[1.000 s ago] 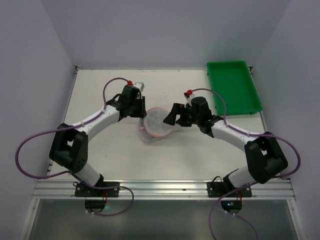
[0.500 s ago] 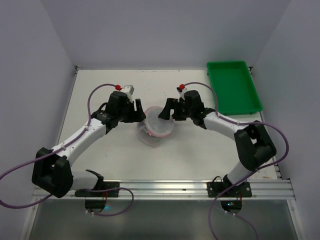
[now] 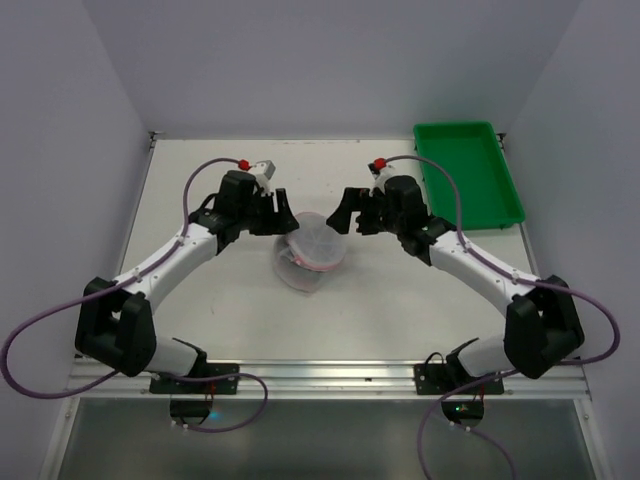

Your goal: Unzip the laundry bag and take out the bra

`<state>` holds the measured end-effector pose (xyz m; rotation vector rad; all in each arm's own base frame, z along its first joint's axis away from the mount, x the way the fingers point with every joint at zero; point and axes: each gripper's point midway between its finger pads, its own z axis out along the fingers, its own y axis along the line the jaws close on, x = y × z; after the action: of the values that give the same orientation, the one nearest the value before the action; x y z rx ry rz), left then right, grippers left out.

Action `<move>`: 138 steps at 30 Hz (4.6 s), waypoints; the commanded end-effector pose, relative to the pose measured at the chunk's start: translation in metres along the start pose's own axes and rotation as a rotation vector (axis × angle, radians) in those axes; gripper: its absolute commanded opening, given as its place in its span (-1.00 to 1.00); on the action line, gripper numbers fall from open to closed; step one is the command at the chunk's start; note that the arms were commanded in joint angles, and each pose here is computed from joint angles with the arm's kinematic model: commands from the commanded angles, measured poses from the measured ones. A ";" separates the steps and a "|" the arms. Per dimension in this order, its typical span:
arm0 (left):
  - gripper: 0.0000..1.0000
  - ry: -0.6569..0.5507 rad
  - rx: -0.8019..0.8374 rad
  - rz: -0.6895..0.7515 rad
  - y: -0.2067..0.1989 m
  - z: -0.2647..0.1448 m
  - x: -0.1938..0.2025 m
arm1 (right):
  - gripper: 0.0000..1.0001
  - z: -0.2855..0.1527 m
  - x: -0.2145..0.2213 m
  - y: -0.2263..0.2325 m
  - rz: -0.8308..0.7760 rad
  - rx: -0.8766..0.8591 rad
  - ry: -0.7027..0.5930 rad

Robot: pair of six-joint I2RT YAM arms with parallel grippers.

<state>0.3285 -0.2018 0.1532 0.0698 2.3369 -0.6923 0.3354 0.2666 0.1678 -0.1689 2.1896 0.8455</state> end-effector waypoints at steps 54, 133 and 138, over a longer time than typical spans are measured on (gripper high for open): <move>-1.00 -0.345 0.060 -0.731 -0.018 -0.024 0.020 | -0.24 0.001 0.119 0.106 0.045 0.137 -0.091; -1.00 -0.409 0.063 -0.703 -0.020 -0.030 0.012 | -0.26 0.000 0.109 0.118 0.188 0.160 -0.044; -1.00 -0.406 0.063 -0.706 -0.020 -0.030 0.013 | -0.28 0.002 0.109 0.113 0.216 0.183 -0.058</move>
<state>0.2878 -0.2053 0.1517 -0.8399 2.0090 -0.9720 0.2115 0.3629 0.1323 0.1168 2.2879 0.7160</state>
